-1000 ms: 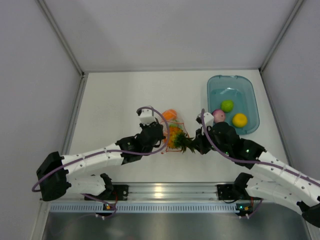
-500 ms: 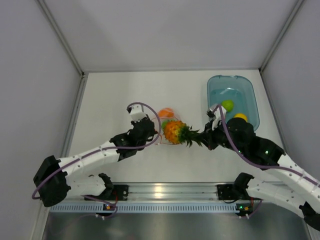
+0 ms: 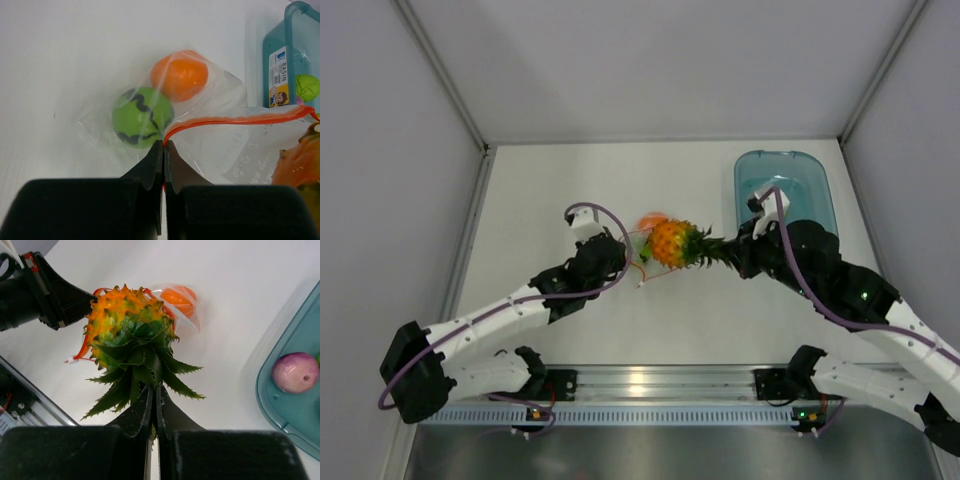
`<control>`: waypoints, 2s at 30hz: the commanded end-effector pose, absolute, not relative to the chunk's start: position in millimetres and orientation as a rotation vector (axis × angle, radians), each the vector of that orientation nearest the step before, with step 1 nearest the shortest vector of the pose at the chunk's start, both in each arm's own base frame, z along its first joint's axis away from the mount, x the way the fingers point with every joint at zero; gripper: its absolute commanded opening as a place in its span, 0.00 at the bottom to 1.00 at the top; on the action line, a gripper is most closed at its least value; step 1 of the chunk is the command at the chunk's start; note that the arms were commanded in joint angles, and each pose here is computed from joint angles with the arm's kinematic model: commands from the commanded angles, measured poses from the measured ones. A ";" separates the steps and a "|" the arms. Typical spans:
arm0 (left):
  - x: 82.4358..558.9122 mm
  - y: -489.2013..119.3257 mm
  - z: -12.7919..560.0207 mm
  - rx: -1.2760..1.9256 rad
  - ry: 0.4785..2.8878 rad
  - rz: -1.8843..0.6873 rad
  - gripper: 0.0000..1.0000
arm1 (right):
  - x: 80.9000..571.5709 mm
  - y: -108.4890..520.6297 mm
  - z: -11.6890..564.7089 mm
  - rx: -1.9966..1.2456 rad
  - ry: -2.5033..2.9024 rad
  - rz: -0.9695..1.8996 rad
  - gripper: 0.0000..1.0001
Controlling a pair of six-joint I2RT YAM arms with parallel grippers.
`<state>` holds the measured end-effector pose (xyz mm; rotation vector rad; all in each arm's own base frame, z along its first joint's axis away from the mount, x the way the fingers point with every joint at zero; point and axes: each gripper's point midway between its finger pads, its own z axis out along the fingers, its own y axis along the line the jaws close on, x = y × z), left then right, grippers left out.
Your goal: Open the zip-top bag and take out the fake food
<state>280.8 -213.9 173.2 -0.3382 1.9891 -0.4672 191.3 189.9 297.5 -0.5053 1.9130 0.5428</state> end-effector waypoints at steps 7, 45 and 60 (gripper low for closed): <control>271.3 -230.2 202.4 -0.322 1.953 -0.666 0.00 | 197.0 247.9 367.5 -0.298 1.576 1.015 0.00; 270.6 -220.0 193.3 -0.298 1.991 -0.593 0.00 | 337.2 70.9 363.1 0.110 1.757 0.224 0.00; 267.3 -232.5 198.7 -0.144 2.028 -0.605 0.00 | 447.7 -21.3 279.4 0.344 2.072 0.186 0.00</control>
